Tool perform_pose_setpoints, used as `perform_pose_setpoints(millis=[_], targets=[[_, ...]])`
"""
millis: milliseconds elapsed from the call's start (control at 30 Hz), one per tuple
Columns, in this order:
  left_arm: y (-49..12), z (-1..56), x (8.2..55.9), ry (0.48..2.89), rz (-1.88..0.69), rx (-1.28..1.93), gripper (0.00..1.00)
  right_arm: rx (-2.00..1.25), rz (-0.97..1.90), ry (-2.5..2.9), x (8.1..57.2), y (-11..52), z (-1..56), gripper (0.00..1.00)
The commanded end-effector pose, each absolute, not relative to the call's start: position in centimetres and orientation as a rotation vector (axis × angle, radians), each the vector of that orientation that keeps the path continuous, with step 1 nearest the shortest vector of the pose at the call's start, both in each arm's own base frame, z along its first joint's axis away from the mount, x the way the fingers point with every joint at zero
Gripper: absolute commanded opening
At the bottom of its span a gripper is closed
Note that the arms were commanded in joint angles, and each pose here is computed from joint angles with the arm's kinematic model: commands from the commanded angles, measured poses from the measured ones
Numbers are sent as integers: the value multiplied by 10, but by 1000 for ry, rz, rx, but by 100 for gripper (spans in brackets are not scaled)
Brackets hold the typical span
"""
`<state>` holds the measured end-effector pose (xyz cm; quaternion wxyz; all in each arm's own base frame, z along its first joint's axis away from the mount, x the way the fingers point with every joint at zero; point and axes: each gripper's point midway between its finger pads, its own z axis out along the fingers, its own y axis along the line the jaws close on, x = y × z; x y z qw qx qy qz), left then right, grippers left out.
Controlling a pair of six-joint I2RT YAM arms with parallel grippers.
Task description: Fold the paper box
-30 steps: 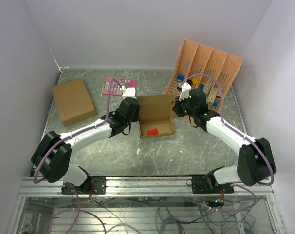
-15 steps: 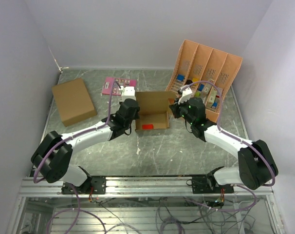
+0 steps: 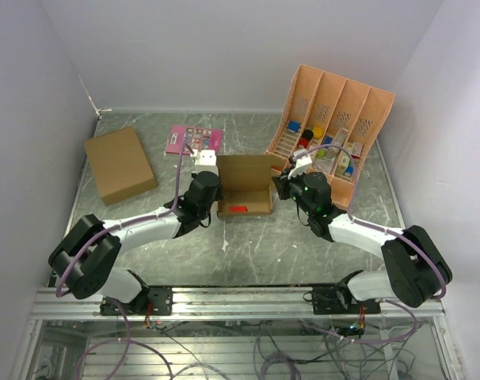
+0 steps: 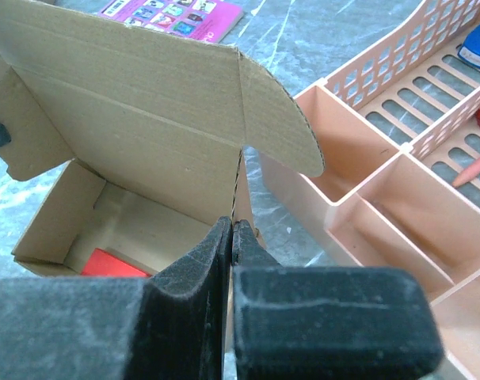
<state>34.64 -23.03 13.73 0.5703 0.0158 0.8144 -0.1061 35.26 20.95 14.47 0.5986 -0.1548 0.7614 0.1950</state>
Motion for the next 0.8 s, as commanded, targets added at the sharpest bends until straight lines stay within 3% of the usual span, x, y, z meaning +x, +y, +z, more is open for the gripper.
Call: perform_pose_setpoints(millis=[0,767], targets=[[-242,163,343,1810,-354,12,7,-321,485,1701,351,218,157,0],[-238,153,311,1788,-359,10,7,-449,516,1863,317,222,120,0]])
